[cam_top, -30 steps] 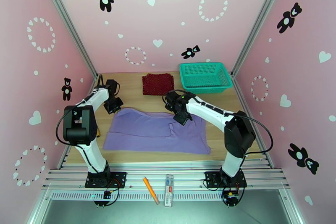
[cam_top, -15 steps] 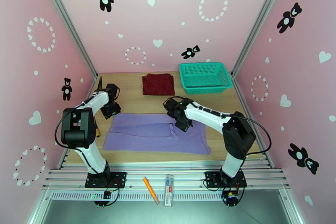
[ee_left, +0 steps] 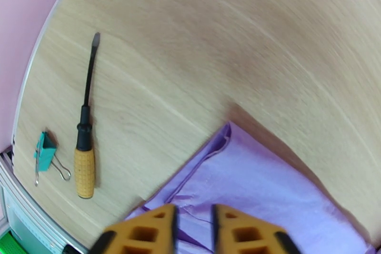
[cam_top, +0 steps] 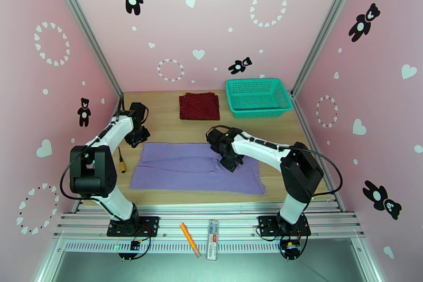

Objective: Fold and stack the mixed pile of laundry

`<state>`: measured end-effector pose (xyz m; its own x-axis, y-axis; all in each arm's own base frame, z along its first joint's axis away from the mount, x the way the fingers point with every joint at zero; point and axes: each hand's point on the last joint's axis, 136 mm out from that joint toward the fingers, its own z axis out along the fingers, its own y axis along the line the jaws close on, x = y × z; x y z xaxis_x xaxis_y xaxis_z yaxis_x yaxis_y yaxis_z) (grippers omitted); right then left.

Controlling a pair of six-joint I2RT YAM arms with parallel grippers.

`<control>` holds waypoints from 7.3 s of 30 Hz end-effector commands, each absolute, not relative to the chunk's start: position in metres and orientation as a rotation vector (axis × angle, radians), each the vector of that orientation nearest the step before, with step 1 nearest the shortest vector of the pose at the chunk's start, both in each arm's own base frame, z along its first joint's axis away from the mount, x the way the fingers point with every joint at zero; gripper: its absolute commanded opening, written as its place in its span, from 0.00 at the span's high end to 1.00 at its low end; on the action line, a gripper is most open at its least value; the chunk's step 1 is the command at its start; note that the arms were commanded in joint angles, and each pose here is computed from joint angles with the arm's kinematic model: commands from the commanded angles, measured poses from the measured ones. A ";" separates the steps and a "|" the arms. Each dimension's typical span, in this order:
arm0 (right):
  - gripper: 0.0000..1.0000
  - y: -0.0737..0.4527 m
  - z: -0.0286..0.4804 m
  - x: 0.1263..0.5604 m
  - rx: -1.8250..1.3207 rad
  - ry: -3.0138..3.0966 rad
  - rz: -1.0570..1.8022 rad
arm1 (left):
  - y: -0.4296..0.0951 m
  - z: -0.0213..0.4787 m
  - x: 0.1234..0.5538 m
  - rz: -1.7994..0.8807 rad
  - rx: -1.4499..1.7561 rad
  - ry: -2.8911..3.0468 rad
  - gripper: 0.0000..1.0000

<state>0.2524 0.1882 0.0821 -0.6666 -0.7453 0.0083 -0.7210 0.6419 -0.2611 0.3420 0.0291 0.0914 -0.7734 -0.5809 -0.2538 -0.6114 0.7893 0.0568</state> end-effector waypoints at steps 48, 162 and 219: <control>0.96 0.113 0.079 0.310 0.677 2.729 -0.010 | 0.001 -0.005 0.361 0.154 -0.943 2.918 1.00; 0.53 0.219 0.079 0.224 -0.561 3.063 -0.062 | 0.007 0.012 0.362 0.214 -0.888 2.923 1.00; 0.66 0.118 0.042 0.171 -0.013 3.268 -0.010 | 0.004 0.015 0.368 0.194 -0.857 2.937 1.00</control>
